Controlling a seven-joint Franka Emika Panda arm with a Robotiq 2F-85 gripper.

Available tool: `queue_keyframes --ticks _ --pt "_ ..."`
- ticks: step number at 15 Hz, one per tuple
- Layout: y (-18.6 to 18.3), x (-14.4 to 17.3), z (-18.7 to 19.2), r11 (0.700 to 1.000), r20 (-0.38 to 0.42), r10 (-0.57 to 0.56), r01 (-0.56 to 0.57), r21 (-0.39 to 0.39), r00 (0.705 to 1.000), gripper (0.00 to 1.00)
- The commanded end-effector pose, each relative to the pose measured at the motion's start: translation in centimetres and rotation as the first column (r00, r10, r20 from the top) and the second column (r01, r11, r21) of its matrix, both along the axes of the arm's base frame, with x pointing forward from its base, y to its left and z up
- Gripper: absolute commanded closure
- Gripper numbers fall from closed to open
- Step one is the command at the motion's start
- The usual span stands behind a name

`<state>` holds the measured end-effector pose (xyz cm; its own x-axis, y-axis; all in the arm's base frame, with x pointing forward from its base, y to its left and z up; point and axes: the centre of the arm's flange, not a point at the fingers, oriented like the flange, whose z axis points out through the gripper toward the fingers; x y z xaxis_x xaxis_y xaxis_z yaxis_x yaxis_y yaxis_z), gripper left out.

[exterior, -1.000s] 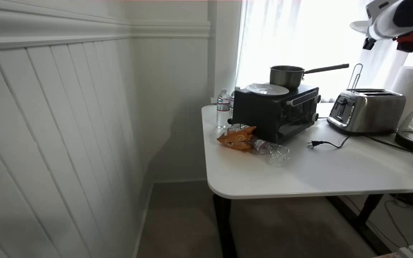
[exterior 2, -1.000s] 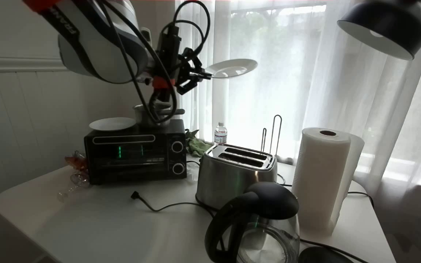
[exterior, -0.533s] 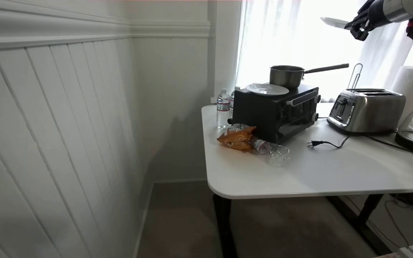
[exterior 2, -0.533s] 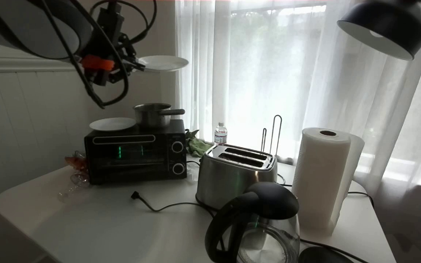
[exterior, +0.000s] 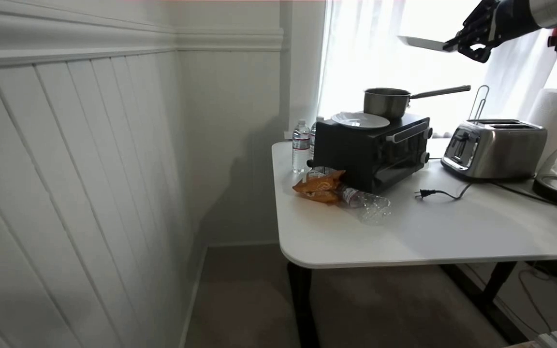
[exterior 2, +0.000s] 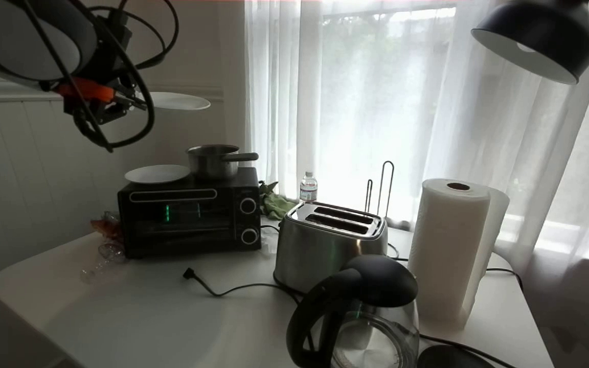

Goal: Put the white plate on the oven

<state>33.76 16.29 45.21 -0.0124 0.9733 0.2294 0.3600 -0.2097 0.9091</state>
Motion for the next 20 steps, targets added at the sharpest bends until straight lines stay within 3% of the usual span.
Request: queue_keyframes --ticks 1,6,9,13,20 --pt "-0.1 0.1 0.0 1.000 -0.002 -0.003 0.003 0.001 1.000 0.96" --pt "-0.1 0.1 -0.1 1.000 -0.003 -0.003 0.003 0.001 1.000 0.96" --pt "3.0 0.5 -1.5 0.996 -0.056 0.086 -0.088 -0.027 0.995 0.99" --pt "7.8 -0.6 -4.5 0.965 -0.131 0.245 -0.254 -0.060 0.961 0.99" --pt "10.4 0.6 -8.1 0.918 -0.210 0.315 -0.353 -0.180 0.926 0.99"
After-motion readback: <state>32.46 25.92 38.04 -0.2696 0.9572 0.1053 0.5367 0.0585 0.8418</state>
